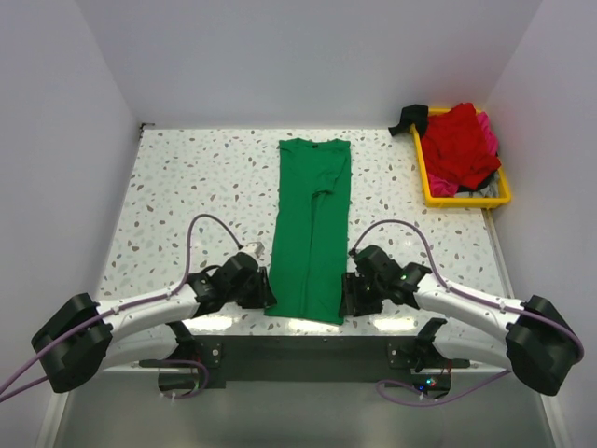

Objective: Fold and stack the t-shirts
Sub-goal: Fold the tshirt

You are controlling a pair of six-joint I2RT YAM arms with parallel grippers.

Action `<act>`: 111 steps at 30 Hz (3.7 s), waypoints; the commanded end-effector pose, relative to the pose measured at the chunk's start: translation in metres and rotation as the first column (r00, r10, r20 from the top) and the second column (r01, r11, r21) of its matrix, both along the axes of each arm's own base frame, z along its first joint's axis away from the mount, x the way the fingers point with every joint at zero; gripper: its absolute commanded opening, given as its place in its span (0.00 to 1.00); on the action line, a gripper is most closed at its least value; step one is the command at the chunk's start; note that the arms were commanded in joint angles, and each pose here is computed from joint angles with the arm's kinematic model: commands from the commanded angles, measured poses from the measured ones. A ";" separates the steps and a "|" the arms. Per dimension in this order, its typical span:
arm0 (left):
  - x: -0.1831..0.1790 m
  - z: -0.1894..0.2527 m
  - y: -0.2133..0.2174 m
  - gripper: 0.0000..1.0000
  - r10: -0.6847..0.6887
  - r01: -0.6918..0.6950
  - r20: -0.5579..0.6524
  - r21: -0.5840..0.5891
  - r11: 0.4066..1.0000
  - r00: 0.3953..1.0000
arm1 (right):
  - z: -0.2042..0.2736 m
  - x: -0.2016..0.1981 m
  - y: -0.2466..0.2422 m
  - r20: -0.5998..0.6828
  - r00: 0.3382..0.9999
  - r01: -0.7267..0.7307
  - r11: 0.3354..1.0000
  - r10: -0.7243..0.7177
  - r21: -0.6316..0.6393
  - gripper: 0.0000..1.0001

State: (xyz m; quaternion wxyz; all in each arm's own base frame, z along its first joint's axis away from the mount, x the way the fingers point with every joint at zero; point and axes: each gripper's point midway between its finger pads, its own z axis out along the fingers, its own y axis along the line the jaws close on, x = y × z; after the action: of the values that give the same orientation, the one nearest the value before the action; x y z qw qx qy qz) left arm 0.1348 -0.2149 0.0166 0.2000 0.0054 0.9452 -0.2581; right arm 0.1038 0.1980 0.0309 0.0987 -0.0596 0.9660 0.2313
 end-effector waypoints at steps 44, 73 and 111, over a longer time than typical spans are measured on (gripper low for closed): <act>-0.023 0.015 -0.006 0.01 -0.061 0.058 -0.039 -0.082 0.995 0.997 | 0.032 0.008 0.012 0.070 0.997 0.019 0.997 -0.024 0.070 0.14; 0.233 0.084 -0.045 0.00 0.345 -0.317 0.214 -0.152 0.936 0.914 | 0.058 0.274 0.013 0.360 0.884 0.326 0.945 -0.298 -0.017 0.08; 0.313 0.095 0.000 0.52 0.376 -0.348 0.285 -0.146 0.926 0.882 | 0.077 0.354 -0.025 0.354 0.850 0.398 0.915 -0.392 0.057 0.46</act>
State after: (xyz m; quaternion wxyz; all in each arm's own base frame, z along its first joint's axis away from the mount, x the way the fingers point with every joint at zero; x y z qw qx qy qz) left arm 0.4328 -0.2176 0.0672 0.3383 -0.1566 0.8974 -0.2361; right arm 0.4444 0.1693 0.0691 0.2794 0.1139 0.9390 0.1649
